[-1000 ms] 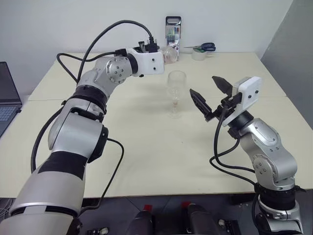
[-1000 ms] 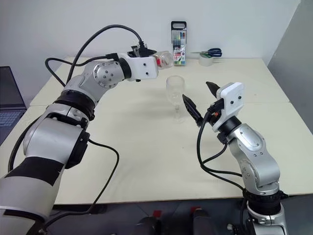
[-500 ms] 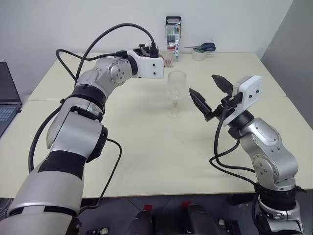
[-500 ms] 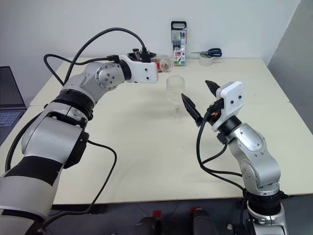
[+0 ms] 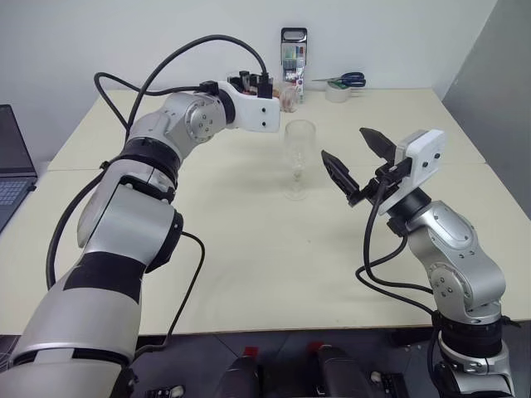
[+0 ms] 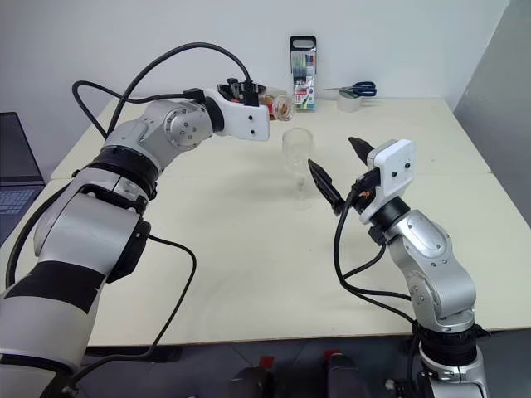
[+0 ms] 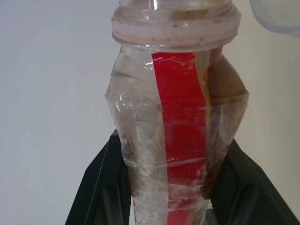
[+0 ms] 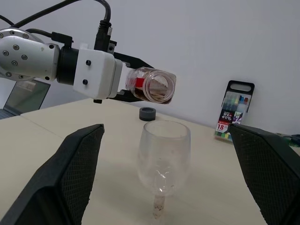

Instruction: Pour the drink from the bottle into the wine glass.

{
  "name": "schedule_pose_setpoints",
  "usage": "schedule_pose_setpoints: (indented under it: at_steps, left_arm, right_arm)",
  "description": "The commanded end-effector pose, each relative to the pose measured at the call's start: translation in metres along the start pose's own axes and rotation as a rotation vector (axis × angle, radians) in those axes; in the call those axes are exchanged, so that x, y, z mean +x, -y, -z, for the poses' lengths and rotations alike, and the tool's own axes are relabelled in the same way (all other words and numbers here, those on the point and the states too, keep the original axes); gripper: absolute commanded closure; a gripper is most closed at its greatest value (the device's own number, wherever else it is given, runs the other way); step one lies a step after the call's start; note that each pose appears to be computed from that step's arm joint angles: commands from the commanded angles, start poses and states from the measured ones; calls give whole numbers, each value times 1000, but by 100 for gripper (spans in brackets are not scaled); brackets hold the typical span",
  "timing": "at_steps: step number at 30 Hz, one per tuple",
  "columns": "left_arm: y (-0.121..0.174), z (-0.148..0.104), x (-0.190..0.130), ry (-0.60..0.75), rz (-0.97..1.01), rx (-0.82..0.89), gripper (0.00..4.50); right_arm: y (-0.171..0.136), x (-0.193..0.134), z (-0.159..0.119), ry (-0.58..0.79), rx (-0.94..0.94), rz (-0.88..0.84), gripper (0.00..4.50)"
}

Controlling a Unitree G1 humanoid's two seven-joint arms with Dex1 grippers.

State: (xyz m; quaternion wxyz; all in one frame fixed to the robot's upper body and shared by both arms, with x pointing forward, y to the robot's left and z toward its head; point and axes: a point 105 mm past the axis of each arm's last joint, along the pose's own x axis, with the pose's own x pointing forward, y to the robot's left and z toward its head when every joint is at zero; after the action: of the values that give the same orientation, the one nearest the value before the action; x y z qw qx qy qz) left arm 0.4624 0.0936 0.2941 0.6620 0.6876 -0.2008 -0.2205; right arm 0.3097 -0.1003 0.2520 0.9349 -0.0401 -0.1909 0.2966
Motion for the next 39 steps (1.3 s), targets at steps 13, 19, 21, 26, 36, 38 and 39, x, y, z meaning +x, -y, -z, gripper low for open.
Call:
schedule_pose_setpoints:
  at_steps: [13,19,21,26,36,38,39]
  left_arm:
    - [-29,-1,-4,-5,-70,96,276]
    - [-29,-1,-4,-10,-70,109,276]
    - [-30,0,-4,-12,-70,114,276]
    - [-30,0,-4,-15,-72,126,276]
    - [-33,0,-4,-20,-78,135,276]
    - [-33,0,-4,-22,-79,136,276]
    - [-33,0,-4,-22,-79,137,276]
  right_arm:
    - [0,0,-14,51,-27,-8,0]
    - [0,-1,-8,45,-22,-8,0]
    - [0,-2,-7,44,-21,-9,0]
    - [-2,-2,-11,51,-23,-15,0]
    - [-4,2,-21,64,-26,-24,0]
    - [-4,2,-21,65,-25,-24,0]
    - [-4,2,-21,65,-25,-24,0]
